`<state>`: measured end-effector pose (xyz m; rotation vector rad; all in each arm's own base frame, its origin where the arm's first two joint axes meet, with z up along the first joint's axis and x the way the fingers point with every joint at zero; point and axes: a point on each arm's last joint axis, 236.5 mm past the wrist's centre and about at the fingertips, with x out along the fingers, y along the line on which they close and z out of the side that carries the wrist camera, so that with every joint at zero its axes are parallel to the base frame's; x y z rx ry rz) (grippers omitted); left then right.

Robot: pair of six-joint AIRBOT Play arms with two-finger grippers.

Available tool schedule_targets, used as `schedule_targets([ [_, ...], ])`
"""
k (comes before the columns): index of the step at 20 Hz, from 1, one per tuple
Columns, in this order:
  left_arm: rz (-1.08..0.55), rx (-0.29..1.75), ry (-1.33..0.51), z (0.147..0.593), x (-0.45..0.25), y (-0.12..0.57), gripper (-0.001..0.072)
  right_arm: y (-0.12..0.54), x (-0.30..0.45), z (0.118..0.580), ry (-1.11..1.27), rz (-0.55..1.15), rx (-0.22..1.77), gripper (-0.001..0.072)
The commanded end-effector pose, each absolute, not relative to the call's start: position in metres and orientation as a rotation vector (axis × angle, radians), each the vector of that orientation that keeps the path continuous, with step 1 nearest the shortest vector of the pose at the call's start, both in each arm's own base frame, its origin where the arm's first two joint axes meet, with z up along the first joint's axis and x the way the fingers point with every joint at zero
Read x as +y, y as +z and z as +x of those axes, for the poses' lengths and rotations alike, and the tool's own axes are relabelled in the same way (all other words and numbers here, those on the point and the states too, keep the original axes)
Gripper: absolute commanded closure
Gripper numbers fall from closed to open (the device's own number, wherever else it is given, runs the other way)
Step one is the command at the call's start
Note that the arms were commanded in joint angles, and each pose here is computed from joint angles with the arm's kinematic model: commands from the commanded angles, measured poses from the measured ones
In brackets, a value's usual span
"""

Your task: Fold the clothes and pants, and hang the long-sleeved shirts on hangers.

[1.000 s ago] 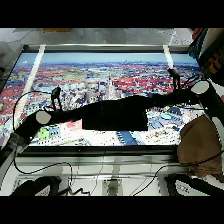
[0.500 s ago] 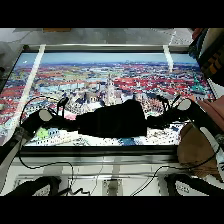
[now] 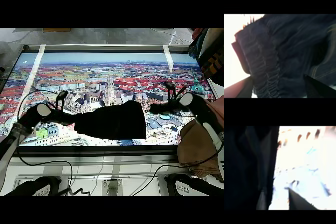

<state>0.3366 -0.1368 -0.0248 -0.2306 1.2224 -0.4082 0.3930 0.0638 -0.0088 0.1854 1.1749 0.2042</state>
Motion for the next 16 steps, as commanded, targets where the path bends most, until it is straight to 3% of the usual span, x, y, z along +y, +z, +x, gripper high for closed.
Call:
schedule_targets([
  [1, -0.084, 1.083, -0.381, 0.359, -0.116, 0.020, 0.0020, 0.038, 0.009, 0.437, 0.067, 0.056, 1.011, 0.0699],
  [4, 0.026, 0.955, -0.341, 0.367, -0.097, 0.062, 0.0020, 0.031, -0.023, 0.428, 0.048, 0.153, 1.050, 0.0700],
  [9, 0.035, 0.866, -0.331, 0.369, -0.095, 0.088, 0.0020, 0.000, 0.074, 0.365, 0.679, 0.525, 1.223, 0.0689],
  [10, 0.035, 0.869, -0.331, 0.369, -0.095, 0.087, 0.0020, -0.013, 0.077, 0.361, 0.675, 0.575, 1.252, 0.0524],
  [11, 0.035, 0.869, -0.331, 0.368, -0.095, 0.087, 0.0020, -0.029, 0.078, 0.358, 0.643, 0.620, 1.287, 0.0238],
  [12, 0.035, 0.869, -0.332, 0.368, -0.095, 0.087, 0.0020, -0.044, 0.078, 0.357, 0.588, 0.669, 1.320, 0.0131],
  [16, 0.035, 0.869, -0.332, 0.368, -0.095, 0.087, 0.0020, -0.091, 0.088, 0.357, 0.447, 0.729, 1.381, 0.0095],
])
